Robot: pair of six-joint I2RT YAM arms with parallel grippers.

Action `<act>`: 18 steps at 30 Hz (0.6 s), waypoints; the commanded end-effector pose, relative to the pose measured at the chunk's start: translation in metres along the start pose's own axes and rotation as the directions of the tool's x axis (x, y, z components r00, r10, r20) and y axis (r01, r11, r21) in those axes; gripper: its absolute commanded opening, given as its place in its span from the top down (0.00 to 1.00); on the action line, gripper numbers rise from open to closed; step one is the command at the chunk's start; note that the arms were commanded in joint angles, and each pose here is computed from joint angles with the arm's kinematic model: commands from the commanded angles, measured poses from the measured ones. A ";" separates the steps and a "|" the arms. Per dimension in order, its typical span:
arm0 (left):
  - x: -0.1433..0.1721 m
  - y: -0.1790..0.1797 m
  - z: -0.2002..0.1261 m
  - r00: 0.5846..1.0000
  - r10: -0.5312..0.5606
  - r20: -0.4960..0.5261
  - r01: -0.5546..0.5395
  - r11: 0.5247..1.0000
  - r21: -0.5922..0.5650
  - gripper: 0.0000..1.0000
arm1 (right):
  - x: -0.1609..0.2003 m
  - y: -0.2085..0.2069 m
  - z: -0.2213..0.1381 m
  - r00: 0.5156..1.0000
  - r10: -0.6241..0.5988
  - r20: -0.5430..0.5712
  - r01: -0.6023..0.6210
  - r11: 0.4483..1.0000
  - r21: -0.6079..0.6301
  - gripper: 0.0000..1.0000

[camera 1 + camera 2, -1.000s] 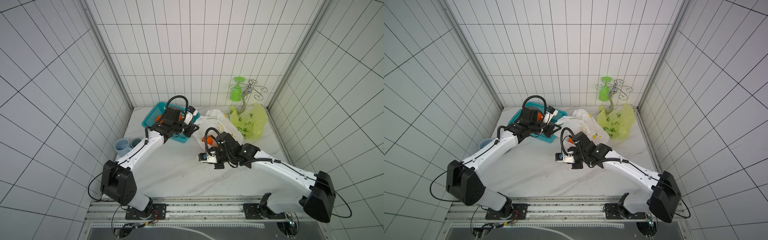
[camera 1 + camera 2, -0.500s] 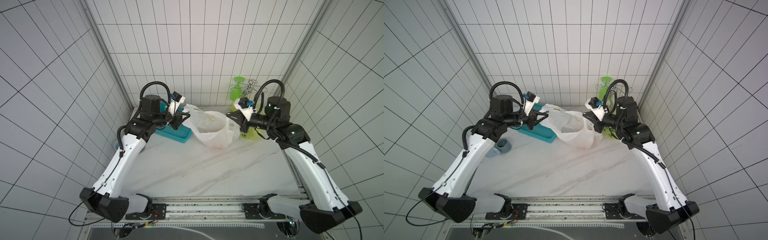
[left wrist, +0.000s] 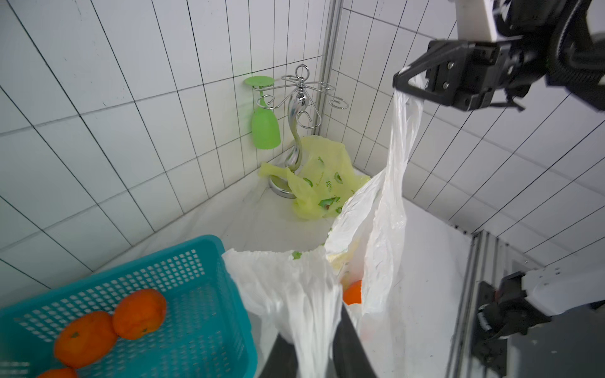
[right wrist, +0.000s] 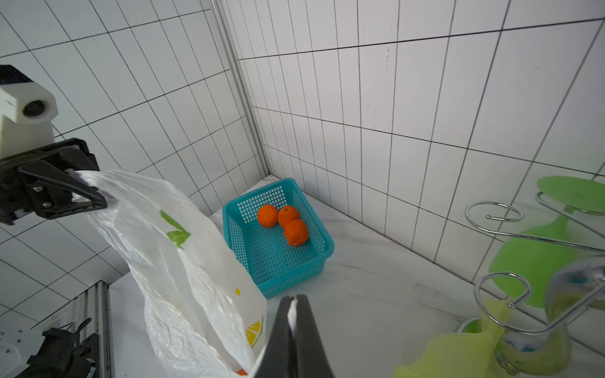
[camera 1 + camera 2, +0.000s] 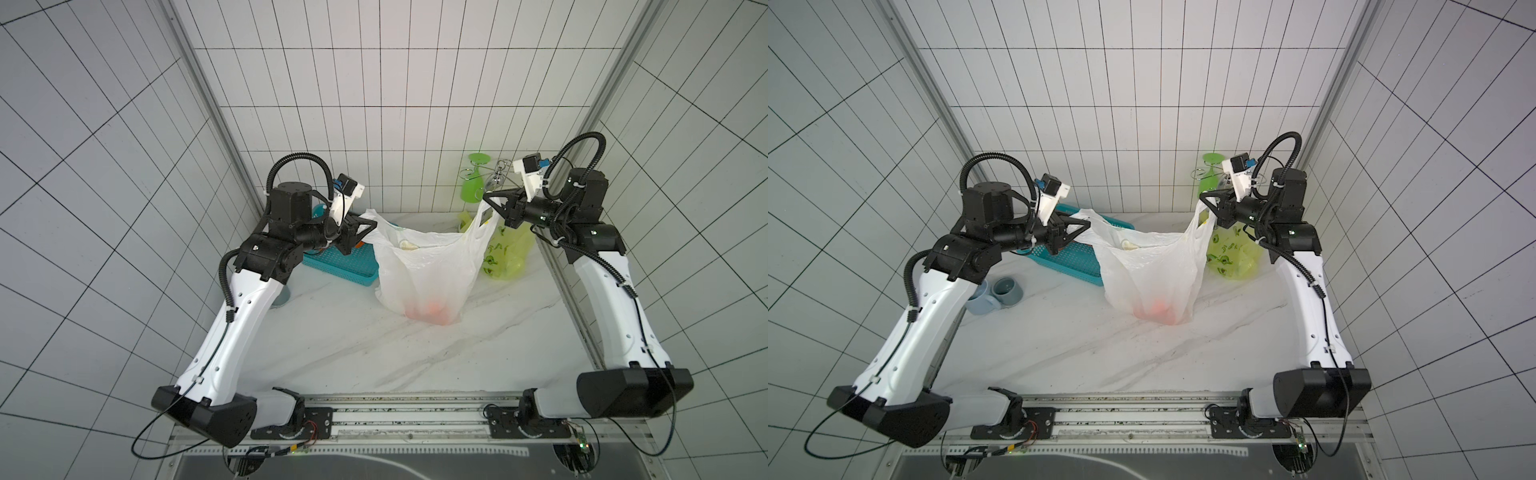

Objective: Place the oranges into plastic bags & tie knots
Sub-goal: Adjust the plastic bag at the center of the board.

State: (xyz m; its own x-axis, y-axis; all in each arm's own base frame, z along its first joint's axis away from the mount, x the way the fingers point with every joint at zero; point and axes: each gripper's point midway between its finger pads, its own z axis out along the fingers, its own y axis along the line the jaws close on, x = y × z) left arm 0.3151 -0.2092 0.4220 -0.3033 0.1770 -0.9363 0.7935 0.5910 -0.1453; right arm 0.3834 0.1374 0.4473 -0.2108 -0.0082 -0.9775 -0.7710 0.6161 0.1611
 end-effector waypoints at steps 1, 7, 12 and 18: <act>0.013 0.007 0.002 0.999 0.033 -0.034 -0.034 0.999 -0.029 0.57 | -0.031 0.027 -0.001 0.991 -0.110 0.077 0.121 0.982 -0.143 1.00; -0.004 -0.014 -0.019 0.952 0.304 0.042 -0.304 0.953 -0.005 0.15 | 0.004 0.036 0.029 0.978 -0.207 -0.040 0.194 0.957 -0.214 1.00; 0.005 -0.003 -0.013 0.862 0.507 0.018 -0.506 0.861 -0.049 0.04 | 0.017 0.038 0.040 0.973 -0.219 -0.077 0.197 0.954 -0.225 1.00; -0.007 0.002 0.027 0.850 0.525 0.044 -0.524 0.851 -0.023 0.02 | 0.027 0.039 0.046 0.973 -0.210 -0.095 0.183 0.954 -0.239 1.00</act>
State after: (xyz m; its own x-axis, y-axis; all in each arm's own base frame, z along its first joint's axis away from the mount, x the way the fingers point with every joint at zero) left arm 0.3175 -0.2127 0.4196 0.1068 0.4073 -0.9070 0.8306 0.4648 0.3065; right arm 0.3825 0.1944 0.3906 -0.1997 -0.2023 -0.9587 -0.9025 0.4190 0.0996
